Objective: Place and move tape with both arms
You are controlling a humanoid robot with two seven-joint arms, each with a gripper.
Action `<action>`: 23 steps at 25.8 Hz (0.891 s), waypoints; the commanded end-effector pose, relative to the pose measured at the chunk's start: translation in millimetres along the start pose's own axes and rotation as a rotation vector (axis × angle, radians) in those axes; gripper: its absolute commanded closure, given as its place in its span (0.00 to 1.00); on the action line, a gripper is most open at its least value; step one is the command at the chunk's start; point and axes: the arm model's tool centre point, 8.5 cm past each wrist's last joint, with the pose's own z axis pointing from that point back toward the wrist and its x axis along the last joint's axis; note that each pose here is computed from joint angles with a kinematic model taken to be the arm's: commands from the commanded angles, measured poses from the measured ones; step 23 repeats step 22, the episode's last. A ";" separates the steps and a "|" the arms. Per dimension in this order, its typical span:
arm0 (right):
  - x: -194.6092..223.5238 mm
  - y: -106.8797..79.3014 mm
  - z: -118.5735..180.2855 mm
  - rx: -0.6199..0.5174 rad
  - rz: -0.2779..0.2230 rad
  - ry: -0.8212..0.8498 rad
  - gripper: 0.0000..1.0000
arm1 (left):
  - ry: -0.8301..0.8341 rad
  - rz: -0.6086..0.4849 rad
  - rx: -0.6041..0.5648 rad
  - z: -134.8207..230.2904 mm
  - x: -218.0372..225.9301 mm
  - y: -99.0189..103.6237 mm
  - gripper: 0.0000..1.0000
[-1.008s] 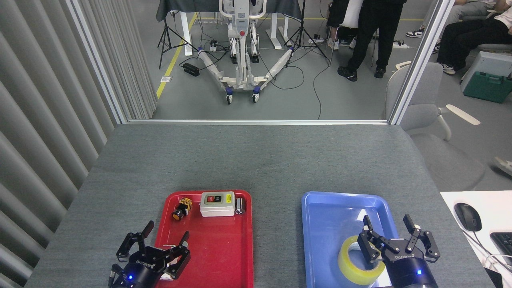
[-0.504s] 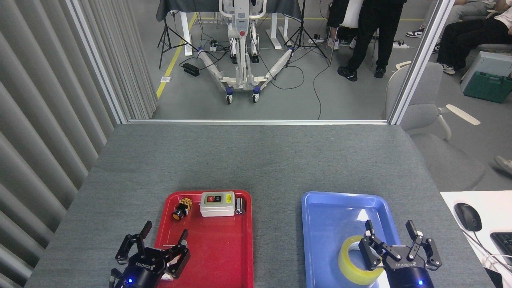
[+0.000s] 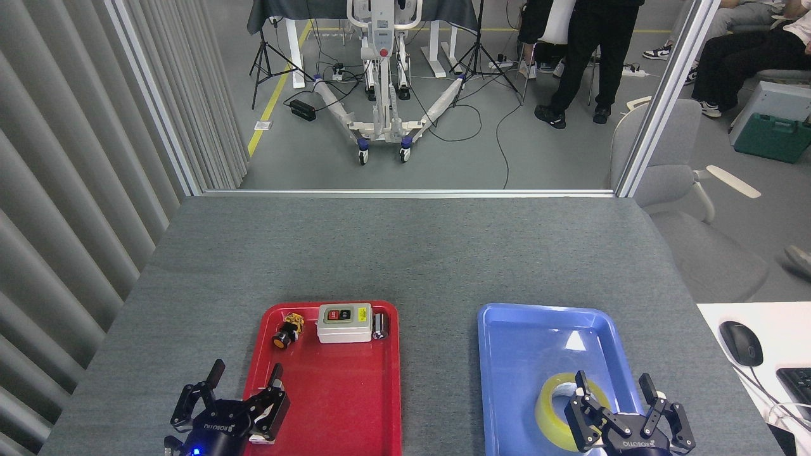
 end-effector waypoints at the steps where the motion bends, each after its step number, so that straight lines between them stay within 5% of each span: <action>1: 1.1 0.7 0.6 0.003 -0.001 -0.006 0.01 | 0.003 0.008 0.002 0.6 -0.7 -0.4 0.01; 23: 2.7 0.6 0.6 -0.006 -0.006 -0.010 0.01 | 0.003 0.001 -0.009 1.4 -3.8 -3.0 0.01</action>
